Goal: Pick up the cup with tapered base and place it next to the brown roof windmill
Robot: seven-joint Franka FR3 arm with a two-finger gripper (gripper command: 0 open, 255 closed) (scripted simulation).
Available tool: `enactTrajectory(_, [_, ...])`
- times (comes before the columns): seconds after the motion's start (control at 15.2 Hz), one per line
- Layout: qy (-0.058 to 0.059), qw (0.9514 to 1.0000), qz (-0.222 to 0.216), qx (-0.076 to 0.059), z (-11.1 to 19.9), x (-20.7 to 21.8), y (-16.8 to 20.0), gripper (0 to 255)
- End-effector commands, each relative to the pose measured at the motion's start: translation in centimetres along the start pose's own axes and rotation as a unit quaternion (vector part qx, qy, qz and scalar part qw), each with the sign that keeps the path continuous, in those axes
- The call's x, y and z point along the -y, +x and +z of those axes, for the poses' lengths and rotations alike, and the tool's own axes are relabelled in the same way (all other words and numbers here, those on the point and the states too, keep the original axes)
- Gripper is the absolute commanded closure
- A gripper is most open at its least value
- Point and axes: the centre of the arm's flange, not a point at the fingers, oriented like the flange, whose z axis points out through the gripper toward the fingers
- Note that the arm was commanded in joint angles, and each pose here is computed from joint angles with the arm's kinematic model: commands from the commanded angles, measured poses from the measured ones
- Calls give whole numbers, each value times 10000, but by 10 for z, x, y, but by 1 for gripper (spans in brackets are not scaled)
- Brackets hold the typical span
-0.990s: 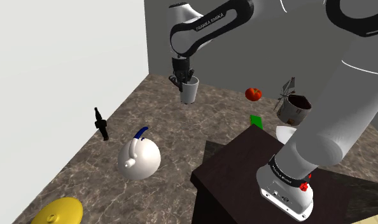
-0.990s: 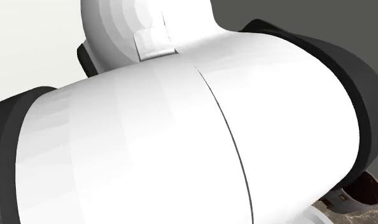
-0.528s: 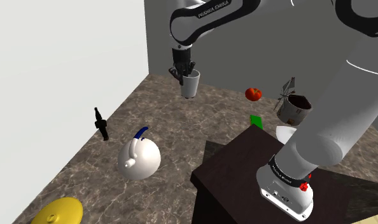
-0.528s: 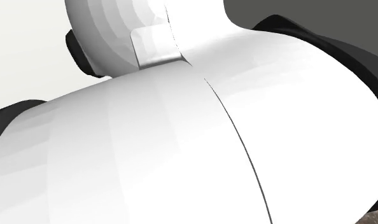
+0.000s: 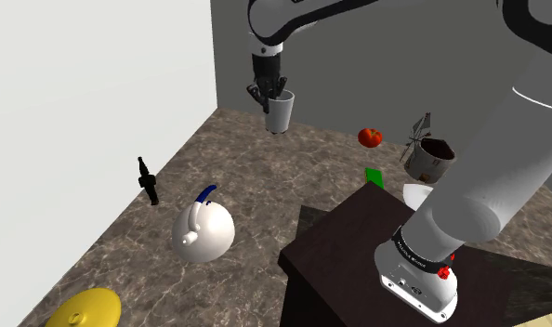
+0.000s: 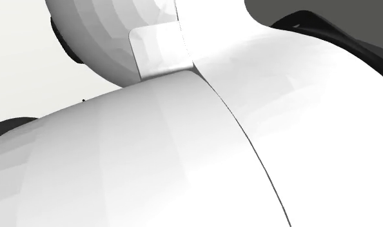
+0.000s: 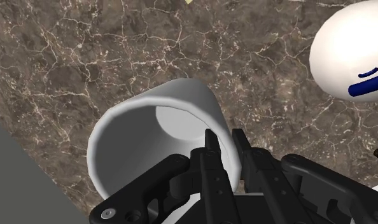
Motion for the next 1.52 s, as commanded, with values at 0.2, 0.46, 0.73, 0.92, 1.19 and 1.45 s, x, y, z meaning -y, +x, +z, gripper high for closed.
enactTrajectory(0.2, [0,10000,0,0,-26,-4,-1,255])
enactTrajectory(0.46, [0,10000,0,0,-47,-6,-3,255])
enactTrajectory(0.73, [0,10000,0,0,-68,-8,-4,255])
enactTrajectory(0.92, [0,10000,0,0,-84,-10,-5,255])
enactTrajectory(1.19, [0,10000,0,0,-93,-24,-8,255])
enactTrajectory(1.45, [0,10000,0,0,-87,-75,-19,255])
